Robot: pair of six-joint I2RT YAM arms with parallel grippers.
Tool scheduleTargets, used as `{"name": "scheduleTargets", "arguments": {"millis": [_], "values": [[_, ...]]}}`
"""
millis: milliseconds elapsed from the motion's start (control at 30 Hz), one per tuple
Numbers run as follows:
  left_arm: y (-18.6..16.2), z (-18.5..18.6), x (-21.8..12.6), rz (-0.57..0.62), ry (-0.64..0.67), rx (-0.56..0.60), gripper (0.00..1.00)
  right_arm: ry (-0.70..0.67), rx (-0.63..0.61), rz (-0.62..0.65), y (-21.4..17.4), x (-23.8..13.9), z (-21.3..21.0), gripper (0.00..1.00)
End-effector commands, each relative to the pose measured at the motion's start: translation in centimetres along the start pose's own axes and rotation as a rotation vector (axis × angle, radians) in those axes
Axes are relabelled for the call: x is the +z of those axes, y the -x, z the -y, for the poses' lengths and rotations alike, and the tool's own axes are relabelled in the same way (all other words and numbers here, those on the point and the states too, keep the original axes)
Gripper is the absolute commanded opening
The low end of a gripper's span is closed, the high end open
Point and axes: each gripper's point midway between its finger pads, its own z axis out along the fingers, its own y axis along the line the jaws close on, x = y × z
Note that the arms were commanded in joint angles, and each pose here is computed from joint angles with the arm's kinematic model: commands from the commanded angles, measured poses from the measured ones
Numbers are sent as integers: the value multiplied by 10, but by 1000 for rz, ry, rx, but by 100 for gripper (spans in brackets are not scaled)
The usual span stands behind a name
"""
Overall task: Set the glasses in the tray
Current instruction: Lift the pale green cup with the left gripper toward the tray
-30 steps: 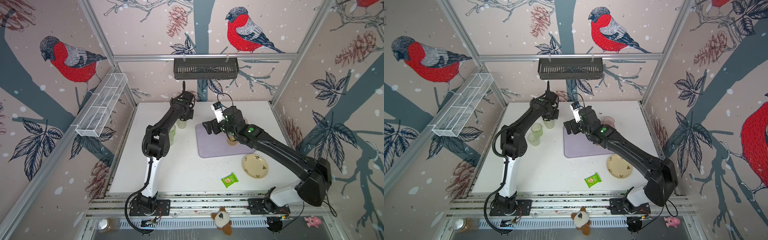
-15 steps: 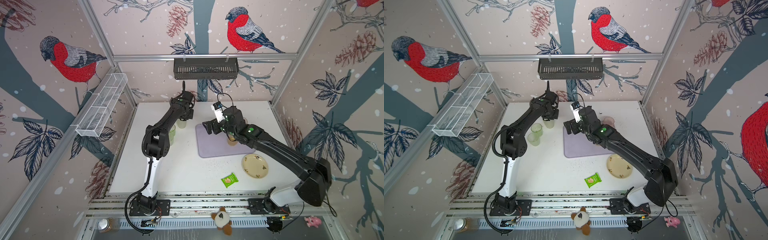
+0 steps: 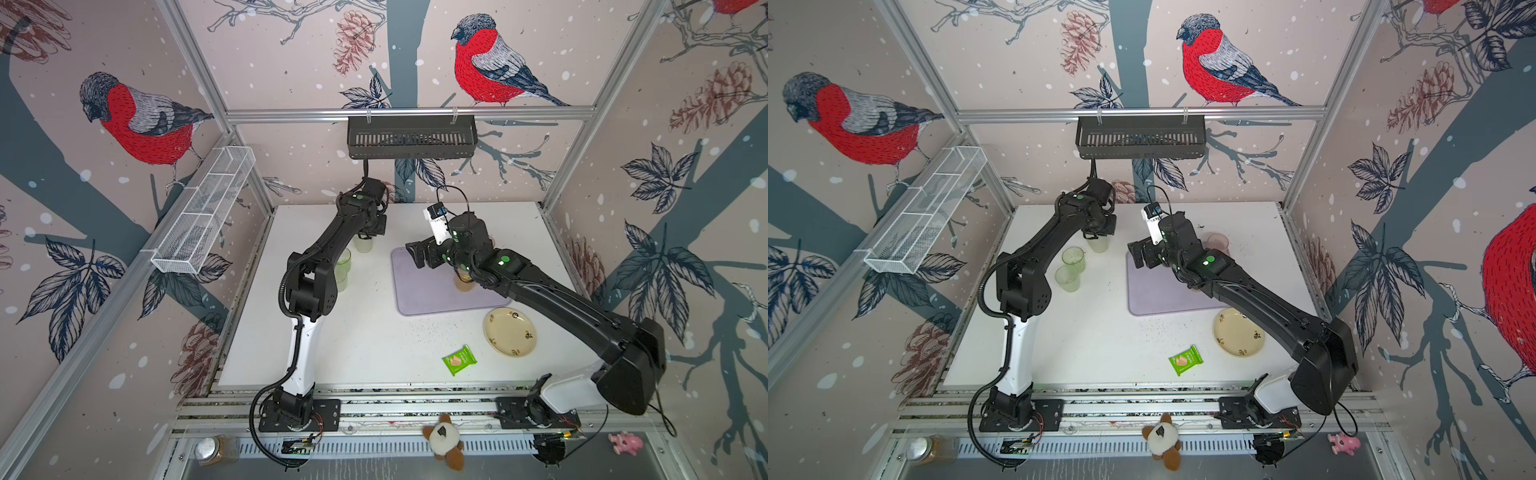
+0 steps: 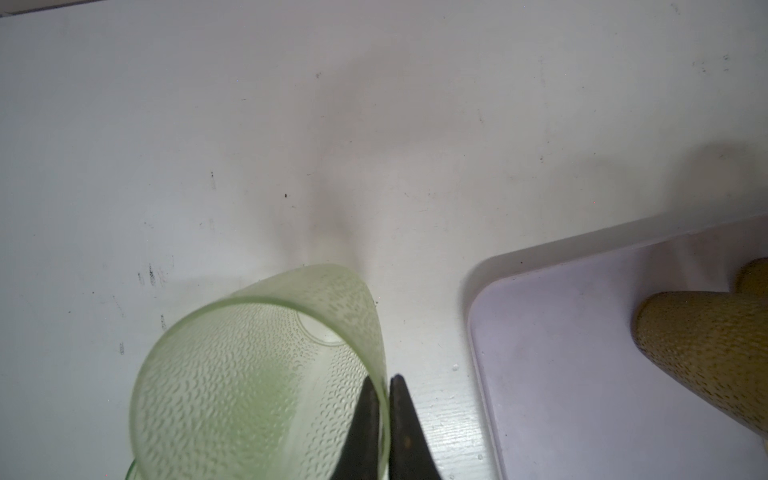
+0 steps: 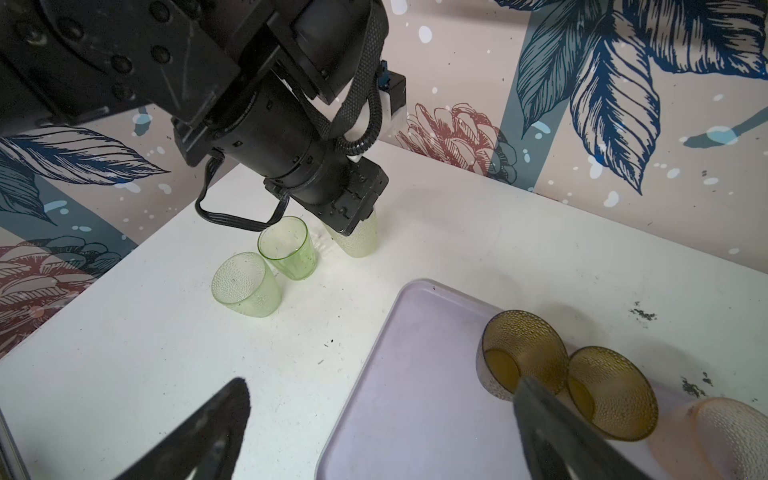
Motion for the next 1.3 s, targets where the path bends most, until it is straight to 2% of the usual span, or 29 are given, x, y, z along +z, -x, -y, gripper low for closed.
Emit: {"name": "scheduleTargets", "arguments": {"millis": [0,667,1267], "values": [[2,3,-15,8,-18,3,0,-9,5,23,5,-4,1,99],[-4,31,-69,36,-44,42,0,-2,39,40,-2,-19,1,100],[-54,74,-108,-11,-83,153,0,-14,49,40,-9,-27,4,100]]}}
